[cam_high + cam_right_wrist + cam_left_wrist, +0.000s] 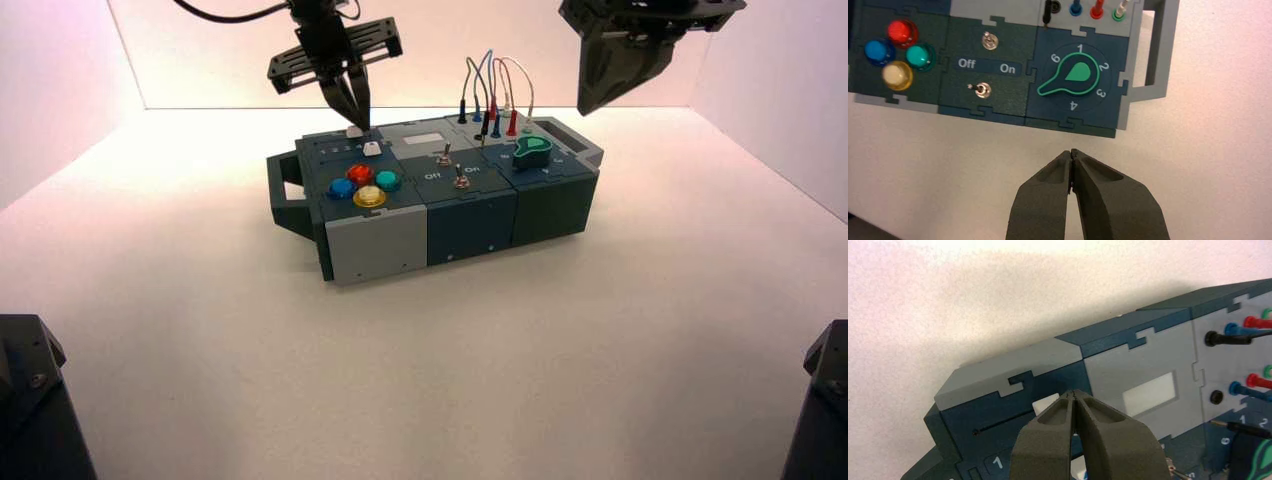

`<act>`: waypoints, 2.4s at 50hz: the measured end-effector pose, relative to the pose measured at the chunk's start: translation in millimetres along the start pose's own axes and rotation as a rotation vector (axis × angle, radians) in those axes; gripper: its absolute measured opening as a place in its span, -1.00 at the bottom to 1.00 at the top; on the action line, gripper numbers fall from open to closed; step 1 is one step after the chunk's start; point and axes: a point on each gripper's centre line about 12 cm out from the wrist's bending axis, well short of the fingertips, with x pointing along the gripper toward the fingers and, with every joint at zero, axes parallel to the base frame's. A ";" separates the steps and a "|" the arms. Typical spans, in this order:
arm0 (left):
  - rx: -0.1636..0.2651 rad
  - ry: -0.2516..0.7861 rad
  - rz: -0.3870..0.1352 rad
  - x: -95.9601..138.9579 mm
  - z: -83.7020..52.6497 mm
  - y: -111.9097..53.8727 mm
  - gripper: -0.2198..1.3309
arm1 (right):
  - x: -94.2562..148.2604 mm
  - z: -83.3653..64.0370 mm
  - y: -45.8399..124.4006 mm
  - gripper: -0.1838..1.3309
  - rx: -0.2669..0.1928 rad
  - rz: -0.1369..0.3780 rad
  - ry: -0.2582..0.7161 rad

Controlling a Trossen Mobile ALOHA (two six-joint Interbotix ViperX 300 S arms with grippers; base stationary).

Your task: Move the top slider to position 3.

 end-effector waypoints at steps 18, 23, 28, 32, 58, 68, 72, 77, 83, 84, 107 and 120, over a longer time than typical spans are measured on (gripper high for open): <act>0.002 0.013 0.009 4.2 -1.7 1.9 -0.93 | -23.2 12.4 20.5 -0.94 -0.064 0.061 -0.147; 0.004 0.014 0.010 4.2 -1.9 2.1 -0.93 | -28.9 13.5 23.6 -0.94 -0.074 0.067 -0.177; 0.011 0.015 0.013 4.0 -2.0 1.6 -0.93 | -34.5 13.7 26.9 -0.94 -0.085 0.073 -0.201; 0.012 0.017 0.014 4.0 -2.1 1.7 -0.93 | -36.8 12.8 28.5 -0.94 -0.092 0.077 -0.208; 0.021 0.028 0.023 3.5 -2.9 2.4 -0.93 | -44.4 9.9 30.0 -0.94 -0.096 0.082 -0.234; 0.021 0.035 0.026 3.5 -3.7 2.7 -0.93 | -45.3 10.0 29.6 -0.94 -0.095 0.081 -0.237; 0.019 0.037 0.027 3.4 -3.6 3.3 -0.93 | -45.4 9.5 30.3 -0.94 -0.098 0.083 -0.237; 0.021 0.037 0.026 3.2 -3.6 2.5 -0.93 | -45.9 8.8 34.8 -0.94 -0.112 0.092 -0.236; 0.019 0.039 0.027 3.4 -3.9 3.4 -0.93 | -46.5 8.6 38.9 -0.94 -0.125 0.100 -0.240; 0.022 0.038 0.027 3.2 -3.7 2.7 -0.93 | -46.5 8.4 40.1 -0.94 -0.129 0.102 -0.240; 0.023 0.041 0.029 3.4 -4.3 3.2 -0.93 | -45.9 7.1 41.6 -0.94 -0.136 0.105 -0.237; 0.032 0.045 0.037 3.4 -4.8 4.1 -0.93 | -45.9 7.3 41.6 -0.94 -0.134 0.105 -0.238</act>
